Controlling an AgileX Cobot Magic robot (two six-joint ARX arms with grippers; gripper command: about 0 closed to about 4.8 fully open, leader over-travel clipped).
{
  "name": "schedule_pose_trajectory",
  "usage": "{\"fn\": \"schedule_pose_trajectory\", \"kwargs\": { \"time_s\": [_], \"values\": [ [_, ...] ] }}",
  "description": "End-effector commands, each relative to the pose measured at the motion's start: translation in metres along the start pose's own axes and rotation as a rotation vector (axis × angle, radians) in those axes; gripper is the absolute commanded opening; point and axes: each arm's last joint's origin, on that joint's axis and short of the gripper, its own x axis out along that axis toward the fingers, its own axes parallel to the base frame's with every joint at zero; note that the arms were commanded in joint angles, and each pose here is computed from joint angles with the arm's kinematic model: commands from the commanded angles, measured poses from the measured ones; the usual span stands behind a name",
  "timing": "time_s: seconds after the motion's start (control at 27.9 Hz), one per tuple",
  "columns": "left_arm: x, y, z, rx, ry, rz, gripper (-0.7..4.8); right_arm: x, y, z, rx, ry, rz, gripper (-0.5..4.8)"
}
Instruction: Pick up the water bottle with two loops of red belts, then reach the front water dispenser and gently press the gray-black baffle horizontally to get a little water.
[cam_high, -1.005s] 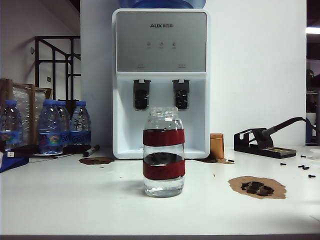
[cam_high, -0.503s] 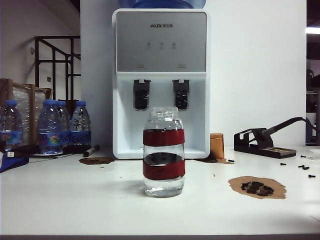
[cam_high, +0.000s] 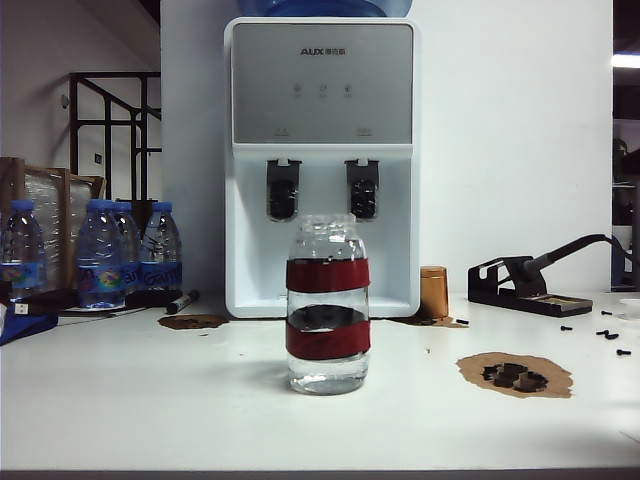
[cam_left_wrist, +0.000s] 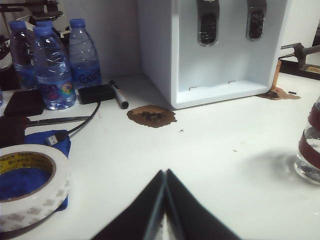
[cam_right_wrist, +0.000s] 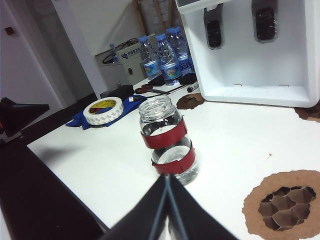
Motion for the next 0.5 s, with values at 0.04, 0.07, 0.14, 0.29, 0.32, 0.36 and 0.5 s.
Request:
{"fn": "schedule_pose_trajectory", "kwargs": {
  "time_s": [0.04, 0.07, 0.14, 0.29, 0.32, 0.36, 0.5],
  "values": [
    [0.0001, 0.0001, -0.0004, 0.004, 0.0, 0.002, -0.04, 0.0004, -0.0002, -0.0004, 0.009, -0.003, 0.005, 0.0],
    [0.0001, 0.0001, -0.0004, 0.004, 0.0, 0.002, -0.04, 0.0004, -0.0002, -0.0004, 0.01, -0.003, 0.006, 0.0],
    [0.0001, 0.0001, -0.0004, 0.004, 0.0, 0.002, -0.04, 0.0004, -0.0002, -0.0004, 0.017, -0.003, 0.006, -0.01],
    [0.0001, 0.0001, -0.0004, 0.004, 0.0, 0.002, -0.04, 0.0004, -0.0001, -0.0004, 0.035, -0.003, 0.008, -0.01],
    [0.0001, 0.0001, -0.0004, 0.004, 0.0, 0.002, -0.04, 0.0004, -0.0001, -0.0004, 0.035, -0.002, 0.009, -0.01],
    [0.0001, 0.0001, -0.0004, 0.004, 0.0, 0.002, -0.04, 0.0004, -0.0001, -0.0004, 0.035, -0.002, 0.009, -0.01],
    [0.0001, 0.0001, -0.0004, 0.004, 0.0, 0.002, -0.04, 0.0004, -0.0001, -0.0004, 0.035, -0.002, 0.011, -0.01]
  ]
}}
